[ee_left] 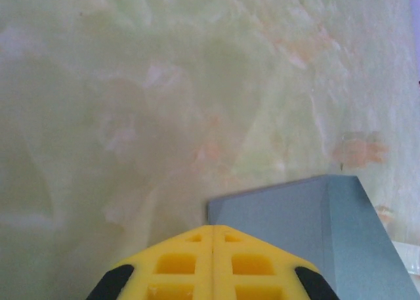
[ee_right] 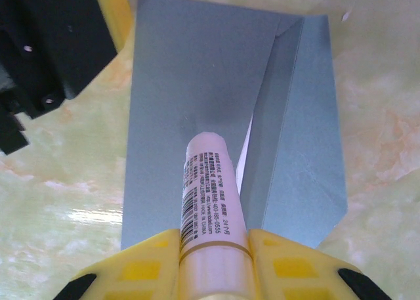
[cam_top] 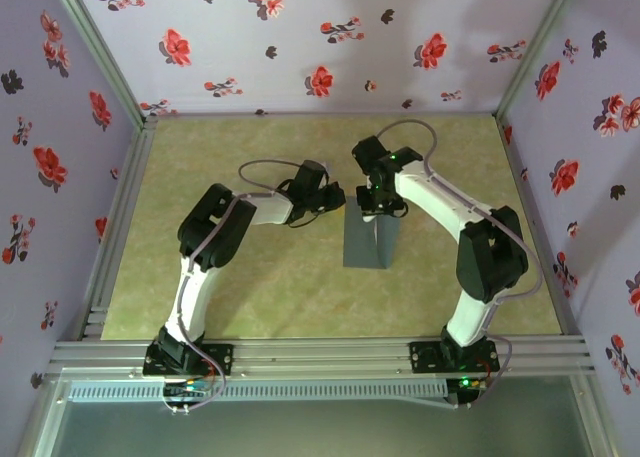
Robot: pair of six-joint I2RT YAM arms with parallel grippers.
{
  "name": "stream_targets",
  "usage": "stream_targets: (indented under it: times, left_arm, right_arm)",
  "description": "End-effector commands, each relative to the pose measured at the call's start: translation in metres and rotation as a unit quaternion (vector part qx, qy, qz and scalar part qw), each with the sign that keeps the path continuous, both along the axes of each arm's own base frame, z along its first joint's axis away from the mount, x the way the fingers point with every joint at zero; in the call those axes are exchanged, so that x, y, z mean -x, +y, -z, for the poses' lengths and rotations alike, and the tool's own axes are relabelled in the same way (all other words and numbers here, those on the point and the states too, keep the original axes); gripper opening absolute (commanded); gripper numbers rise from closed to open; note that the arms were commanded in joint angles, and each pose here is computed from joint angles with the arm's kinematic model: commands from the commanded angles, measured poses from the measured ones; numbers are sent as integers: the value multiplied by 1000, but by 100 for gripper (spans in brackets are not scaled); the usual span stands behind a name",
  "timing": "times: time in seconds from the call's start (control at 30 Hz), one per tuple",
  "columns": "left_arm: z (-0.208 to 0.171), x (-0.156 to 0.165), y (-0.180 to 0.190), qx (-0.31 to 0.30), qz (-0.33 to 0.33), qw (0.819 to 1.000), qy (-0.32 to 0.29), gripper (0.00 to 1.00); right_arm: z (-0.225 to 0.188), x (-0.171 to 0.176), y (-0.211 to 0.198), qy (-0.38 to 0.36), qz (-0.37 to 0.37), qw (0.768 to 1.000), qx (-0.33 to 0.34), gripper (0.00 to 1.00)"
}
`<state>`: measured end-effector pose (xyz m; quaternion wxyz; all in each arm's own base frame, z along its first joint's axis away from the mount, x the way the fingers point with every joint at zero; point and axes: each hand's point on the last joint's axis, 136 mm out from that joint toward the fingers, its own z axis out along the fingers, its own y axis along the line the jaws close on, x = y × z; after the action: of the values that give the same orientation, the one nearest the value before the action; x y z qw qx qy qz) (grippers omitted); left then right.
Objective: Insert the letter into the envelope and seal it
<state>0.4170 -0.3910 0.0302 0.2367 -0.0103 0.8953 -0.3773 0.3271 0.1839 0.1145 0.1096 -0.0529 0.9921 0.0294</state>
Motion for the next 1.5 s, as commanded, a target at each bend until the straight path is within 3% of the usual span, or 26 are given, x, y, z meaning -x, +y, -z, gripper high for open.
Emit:
stream_targets:
  times: [0.0, 0.23, 0.6, 0.87, 1.47]
  left_arm:
    - [0, 27, 1, -33, 39, 999, 19, 0]
    - [-1, 34, -6, -44, 70, 996, 17, 0]
    - [-6, 16, -22, -72, 93, 993, -6, 0]
    - [18, 11, -10, -140, 98, 985, 3, 0]
    - [45, 26, -3, -162, 99, 981, 30, 0]
  right_arm:
    - [4, 16, -11, 21, -7, 1000, 14, 0]
    - [10, 24, -12, 30, -6, 999, 14, 0]
    - [15, 26, -10, 35, -11, 999, 16, 0]
    - [17, 28, -8, 42, -17, 999, 18, 0]
    - [53, 16, -6, 67, -30, 996, 47, 0]
